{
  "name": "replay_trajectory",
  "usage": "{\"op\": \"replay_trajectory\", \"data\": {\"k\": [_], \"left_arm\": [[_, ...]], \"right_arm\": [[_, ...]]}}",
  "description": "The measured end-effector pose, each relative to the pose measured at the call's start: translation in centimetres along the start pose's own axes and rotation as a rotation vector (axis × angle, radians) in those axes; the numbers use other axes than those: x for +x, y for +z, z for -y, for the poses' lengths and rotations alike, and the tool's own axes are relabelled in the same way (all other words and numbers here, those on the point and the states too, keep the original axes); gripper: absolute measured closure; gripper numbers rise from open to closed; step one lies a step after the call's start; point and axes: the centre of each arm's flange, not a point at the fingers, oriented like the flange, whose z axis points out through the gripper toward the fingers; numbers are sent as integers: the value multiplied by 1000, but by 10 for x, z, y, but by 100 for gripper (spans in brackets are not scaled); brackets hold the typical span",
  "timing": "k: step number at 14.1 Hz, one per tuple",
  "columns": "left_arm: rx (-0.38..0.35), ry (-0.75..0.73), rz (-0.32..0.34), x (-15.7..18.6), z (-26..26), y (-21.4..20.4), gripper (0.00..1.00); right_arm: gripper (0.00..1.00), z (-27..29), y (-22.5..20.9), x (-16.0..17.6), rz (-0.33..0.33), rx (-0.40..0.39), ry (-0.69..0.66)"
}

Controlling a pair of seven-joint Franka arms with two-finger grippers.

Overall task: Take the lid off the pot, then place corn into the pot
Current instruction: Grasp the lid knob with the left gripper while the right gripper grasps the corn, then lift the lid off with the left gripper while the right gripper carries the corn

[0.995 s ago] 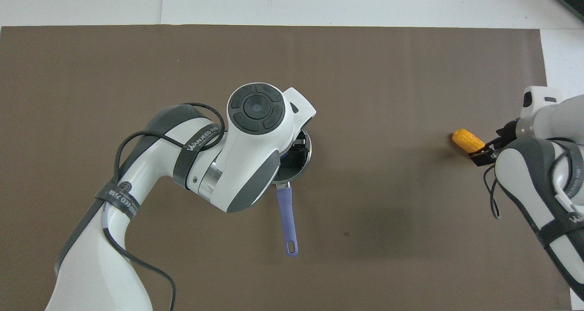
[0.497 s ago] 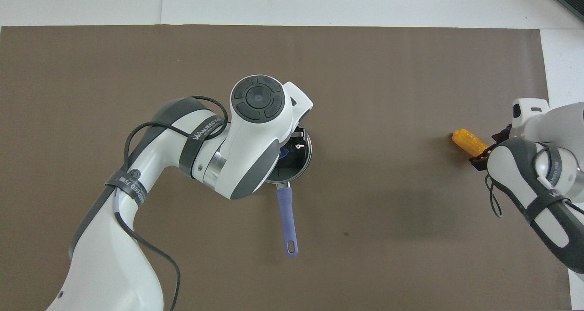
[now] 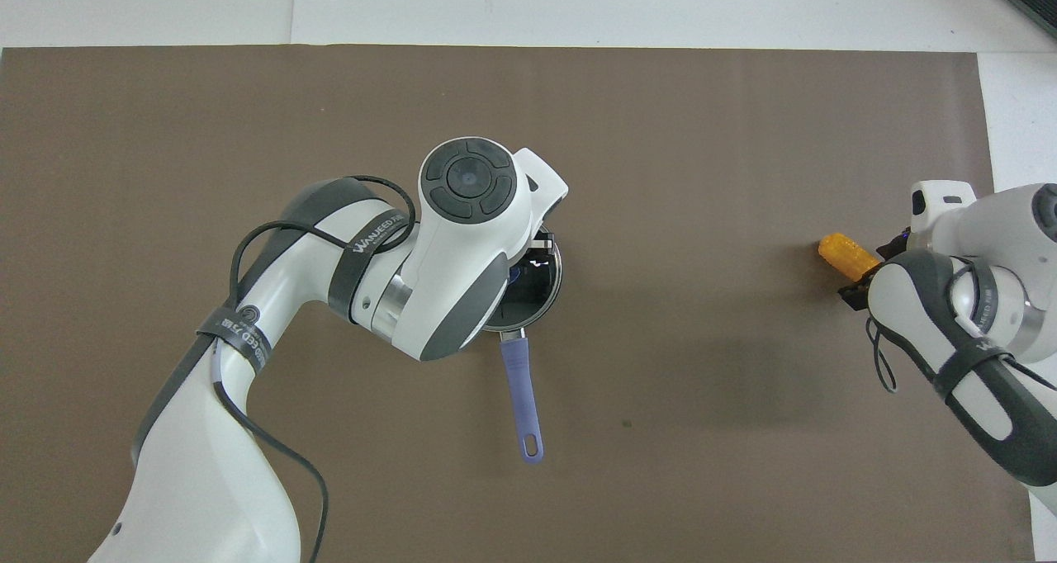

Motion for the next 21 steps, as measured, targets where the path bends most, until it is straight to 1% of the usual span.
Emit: {"op": "replay_trajectory", "data": {"k": [1, 3, 5, 6, 8, 10, 13, 15, 17, 19, 21], "left_arm": [[-1, -2, 1, 0, 0, 0, 40], [-6, -10, 4, 1, 1, 0, 40], [-10, -15, 5, 2, 2, 0, 40], [-11, -16, 5, 2, 2, -1, 40], [-14, -19, 4, 2, 3, -2, 40], [-20, -26, -6, 5, 4, -8, 40], [-27, -49, -33, 14, 18, -26, 40], [-18, -81, -21, 23, 43, -38, 40], [-11, -79, -13, 32, 70, -54, 40], [-11, -37, -17, 41, 100, -71, 40], [-8, 22, -16, 51, 136, -82, 40]], "right_arm": [[13, 0, 0, 1, -1, 1, 0], [41, 3, 0, 4, -2, 1, -6], [61, 9, 0, 12, -4, 2, -7], [64, 11, -1, 15, -5, 1, -5], [64, 8, -4, 15, -17, 2, 12], [64, 1, -14, 15, -54, 17, 57], [64, -8, -60, 17, -107, 23, 146], [64, -6, -98, 14, -119, 32, 217], [64, 2, -127, 12, -124, 45, 273], [64, 13, -148, 13, -129, 53, 310], [64, 28, -166, 28, -126, 66, 340]]}}
